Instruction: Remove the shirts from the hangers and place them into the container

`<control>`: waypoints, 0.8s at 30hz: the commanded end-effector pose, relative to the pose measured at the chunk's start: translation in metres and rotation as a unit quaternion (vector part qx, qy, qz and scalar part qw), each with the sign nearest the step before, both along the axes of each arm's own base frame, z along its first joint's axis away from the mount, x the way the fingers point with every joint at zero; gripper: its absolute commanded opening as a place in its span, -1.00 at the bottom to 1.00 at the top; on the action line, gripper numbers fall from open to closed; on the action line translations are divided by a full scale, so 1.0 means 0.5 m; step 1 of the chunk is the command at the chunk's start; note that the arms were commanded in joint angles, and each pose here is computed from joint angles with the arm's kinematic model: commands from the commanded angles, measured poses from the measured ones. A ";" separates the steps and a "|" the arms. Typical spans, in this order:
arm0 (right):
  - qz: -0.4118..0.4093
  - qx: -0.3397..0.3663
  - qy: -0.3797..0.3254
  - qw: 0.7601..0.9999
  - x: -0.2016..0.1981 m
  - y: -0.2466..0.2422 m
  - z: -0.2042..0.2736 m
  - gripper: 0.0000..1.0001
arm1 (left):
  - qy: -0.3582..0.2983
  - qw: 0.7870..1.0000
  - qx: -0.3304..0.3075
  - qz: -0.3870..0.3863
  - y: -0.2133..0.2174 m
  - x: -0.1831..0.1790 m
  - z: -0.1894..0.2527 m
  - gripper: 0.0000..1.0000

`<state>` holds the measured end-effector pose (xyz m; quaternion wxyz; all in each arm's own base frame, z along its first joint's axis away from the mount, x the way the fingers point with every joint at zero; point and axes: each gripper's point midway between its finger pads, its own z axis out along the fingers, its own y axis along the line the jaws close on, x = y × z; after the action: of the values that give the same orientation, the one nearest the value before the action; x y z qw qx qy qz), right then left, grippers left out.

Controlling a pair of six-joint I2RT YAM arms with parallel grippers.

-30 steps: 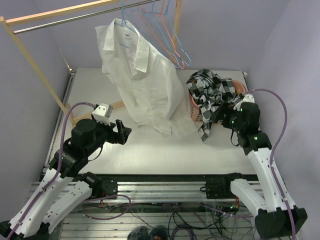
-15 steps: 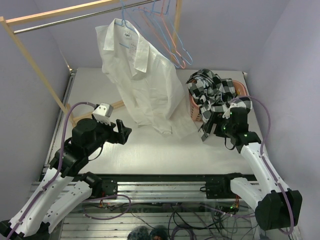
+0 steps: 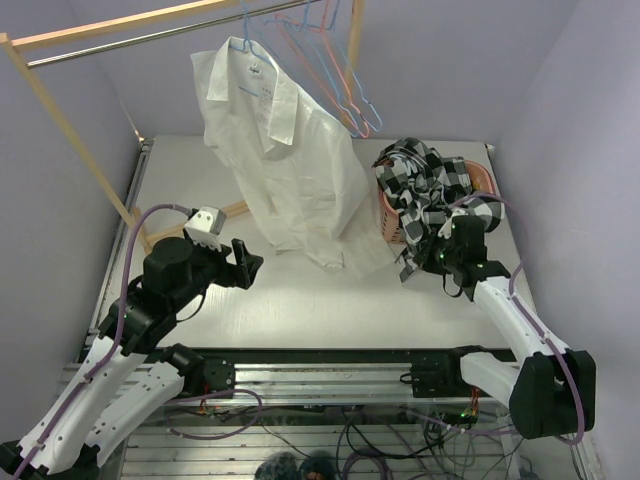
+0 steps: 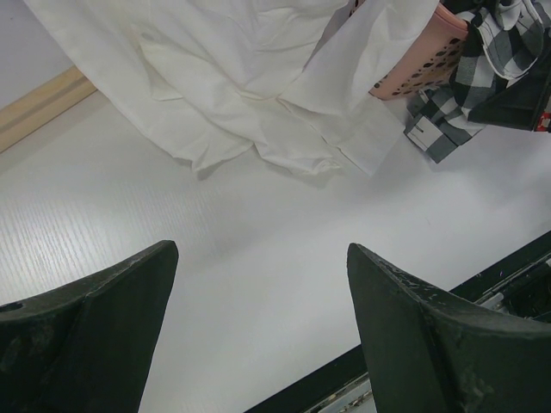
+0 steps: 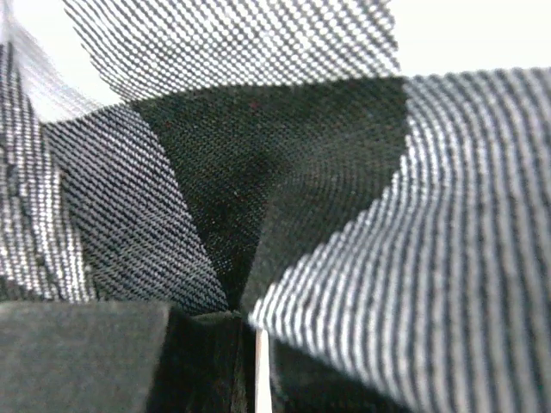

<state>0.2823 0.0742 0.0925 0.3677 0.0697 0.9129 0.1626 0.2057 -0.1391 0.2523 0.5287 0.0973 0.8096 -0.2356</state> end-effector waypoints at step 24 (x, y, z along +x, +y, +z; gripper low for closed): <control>-0.107 -0.048 -0.045 0.992 0.337 -0.037 0.089 -1.00 | -0.008 1.000 -0.009 -0.002 -0.001 -0.007 0.010 0.82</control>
<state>0.4433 0.0646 0.2208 0.4900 0.1187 0.8548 0.1228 0.2038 -0.1392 0.2547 0.5315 0.0968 0.8067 -0.2395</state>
